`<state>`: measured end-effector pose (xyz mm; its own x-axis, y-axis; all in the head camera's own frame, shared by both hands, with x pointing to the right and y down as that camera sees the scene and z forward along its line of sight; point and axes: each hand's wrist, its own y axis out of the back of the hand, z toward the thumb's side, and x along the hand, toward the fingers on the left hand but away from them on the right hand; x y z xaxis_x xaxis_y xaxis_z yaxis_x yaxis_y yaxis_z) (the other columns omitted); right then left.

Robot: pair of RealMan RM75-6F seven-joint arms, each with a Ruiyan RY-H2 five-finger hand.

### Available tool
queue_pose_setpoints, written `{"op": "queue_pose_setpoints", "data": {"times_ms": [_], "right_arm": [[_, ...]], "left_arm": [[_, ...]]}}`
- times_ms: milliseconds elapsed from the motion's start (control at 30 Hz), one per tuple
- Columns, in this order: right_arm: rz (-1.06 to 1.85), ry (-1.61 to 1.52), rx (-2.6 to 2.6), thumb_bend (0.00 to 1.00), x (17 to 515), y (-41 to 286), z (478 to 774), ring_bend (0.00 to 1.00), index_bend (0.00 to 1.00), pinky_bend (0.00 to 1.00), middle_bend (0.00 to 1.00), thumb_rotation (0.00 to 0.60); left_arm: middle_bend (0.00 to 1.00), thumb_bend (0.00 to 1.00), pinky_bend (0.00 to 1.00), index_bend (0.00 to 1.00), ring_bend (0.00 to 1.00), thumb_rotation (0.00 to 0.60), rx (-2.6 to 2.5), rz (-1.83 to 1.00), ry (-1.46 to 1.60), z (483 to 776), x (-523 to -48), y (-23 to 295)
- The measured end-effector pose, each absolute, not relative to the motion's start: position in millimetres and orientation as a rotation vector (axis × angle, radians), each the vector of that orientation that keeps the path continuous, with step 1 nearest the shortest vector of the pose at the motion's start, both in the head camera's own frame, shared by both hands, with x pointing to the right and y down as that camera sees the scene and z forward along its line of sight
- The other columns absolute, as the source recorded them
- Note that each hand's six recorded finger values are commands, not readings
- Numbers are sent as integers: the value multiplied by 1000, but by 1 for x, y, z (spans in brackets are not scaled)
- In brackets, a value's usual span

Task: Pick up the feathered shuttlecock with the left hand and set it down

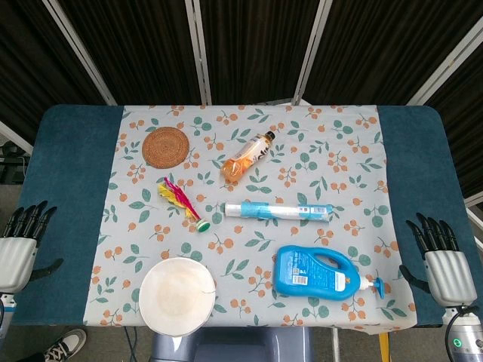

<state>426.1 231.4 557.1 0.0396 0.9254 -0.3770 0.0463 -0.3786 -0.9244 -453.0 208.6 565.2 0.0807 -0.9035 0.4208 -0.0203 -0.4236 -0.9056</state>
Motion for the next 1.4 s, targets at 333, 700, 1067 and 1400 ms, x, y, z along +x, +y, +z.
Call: {"op": "queue_pose_setpoints", "data": {"times_ms": [333,700,1067,1400], "right_arm": [[1444,-1018,-1558,149,426,231,559,0,103,10,0,600],[1449,-1038,-1573,151,428,231,558,0,103,9,0,600],[1452,-1056,-1588,151,430,231,557,0,103,10,0,600],[1457,-1069,-1586,150,431,231,557,0,104,10,0,600]], "left_arm": [[0,327,0,315,0,600,-1610,-1431,887,587,-417,150],[0,393,0,394,0,600,-1573,-1408,738,635,-336,79],[0,446,0,441,0,600,-1560,-1458,667,680,-289,56],[0,442,0,452,0,600,-1556,-1497,614,712,-269,57]]}}
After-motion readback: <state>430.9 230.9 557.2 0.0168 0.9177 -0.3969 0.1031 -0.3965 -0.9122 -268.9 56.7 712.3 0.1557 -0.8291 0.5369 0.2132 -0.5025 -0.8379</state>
